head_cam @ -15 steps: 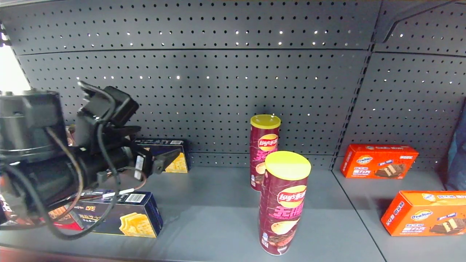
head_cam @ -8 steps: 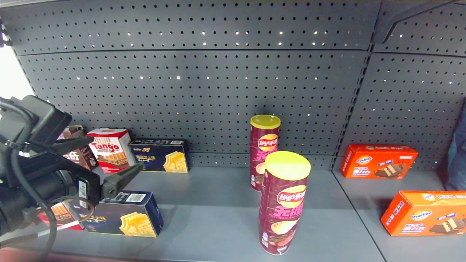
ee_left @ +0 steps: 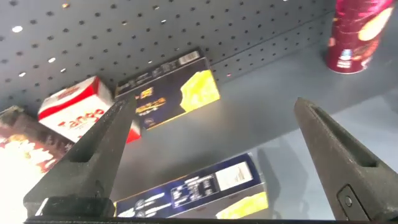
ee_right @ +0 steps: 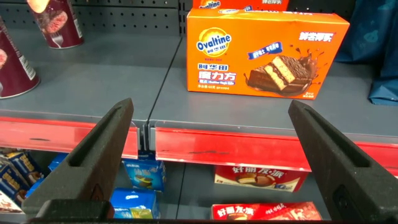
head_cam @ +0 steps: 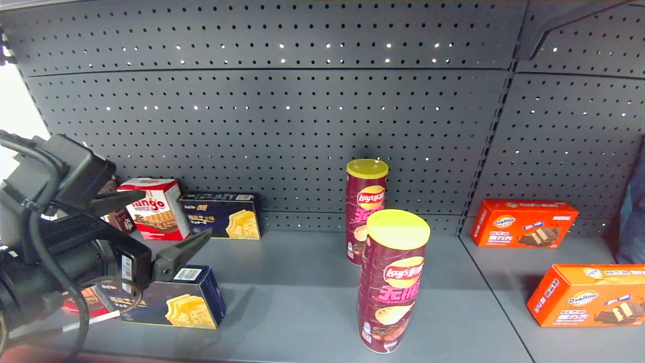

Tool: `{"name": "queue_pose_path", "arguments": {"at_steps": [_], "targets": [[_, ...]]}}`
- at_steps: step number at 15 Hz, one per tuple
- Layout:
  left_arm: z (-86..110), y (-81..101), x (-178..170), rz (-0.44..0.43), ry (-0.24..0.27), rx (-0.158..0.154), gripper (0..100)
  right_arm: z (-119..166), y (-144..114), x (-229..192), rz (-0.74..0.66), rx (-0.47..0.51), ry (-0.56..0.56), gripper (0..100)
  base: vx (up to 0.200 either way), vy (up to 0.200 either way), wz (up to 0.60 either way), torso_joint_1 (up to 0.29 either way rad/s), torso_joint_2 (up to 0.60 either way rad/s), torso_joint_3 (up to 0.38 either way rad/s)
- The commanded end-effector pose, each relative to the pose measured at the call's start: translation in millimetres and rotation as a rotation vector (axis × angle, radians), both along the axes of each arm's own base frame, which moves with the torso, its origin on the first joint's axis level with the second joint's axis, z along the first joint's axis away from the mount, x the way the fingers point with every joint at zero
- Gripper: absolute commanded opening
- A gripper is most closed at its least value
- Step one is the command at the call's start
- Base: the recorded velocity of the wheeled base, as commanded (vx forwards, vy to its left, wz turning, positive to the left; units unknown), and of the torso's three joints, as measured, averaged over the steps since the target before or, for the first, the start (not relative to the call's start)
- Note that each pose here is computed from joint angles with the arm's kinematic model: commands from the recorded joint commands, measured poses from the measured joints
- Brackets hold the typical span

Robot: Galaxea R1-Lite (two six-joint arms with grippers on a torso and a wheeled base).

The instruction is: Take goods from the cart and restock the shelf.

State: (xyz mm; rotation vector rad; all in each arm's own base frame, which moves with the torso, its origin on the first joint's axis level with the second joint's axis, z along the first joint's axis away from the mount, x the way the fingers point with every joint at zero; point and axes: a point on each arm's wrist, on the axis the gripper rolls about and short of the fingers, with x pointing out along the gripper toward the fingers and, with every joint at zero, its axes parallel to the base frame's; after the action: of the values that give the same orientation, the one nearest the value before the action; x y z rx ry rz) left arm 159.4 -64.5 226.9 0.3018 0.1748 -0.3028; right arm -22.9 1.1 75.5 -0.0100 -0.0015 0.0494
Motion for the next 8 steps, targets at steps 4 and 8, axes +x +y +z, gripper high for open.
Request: {"name": "queue_pose_path", "arguments": {"at_steps": [4,8], "targets": [[-5.0,13.4,-35,-0.010,-0.049,-0.020,100,0,0,0,0.001,-0.001,0.001,100,0.000,0.000,0.00,0.000,0.00,0.000],[-38.2,44.3,-103,0.038,-0.116,-0.024,100,0,0,0,0.003,-0.002,0.001,100,0.000,0.000,0.00,0.000,0.00,0.000]]}}
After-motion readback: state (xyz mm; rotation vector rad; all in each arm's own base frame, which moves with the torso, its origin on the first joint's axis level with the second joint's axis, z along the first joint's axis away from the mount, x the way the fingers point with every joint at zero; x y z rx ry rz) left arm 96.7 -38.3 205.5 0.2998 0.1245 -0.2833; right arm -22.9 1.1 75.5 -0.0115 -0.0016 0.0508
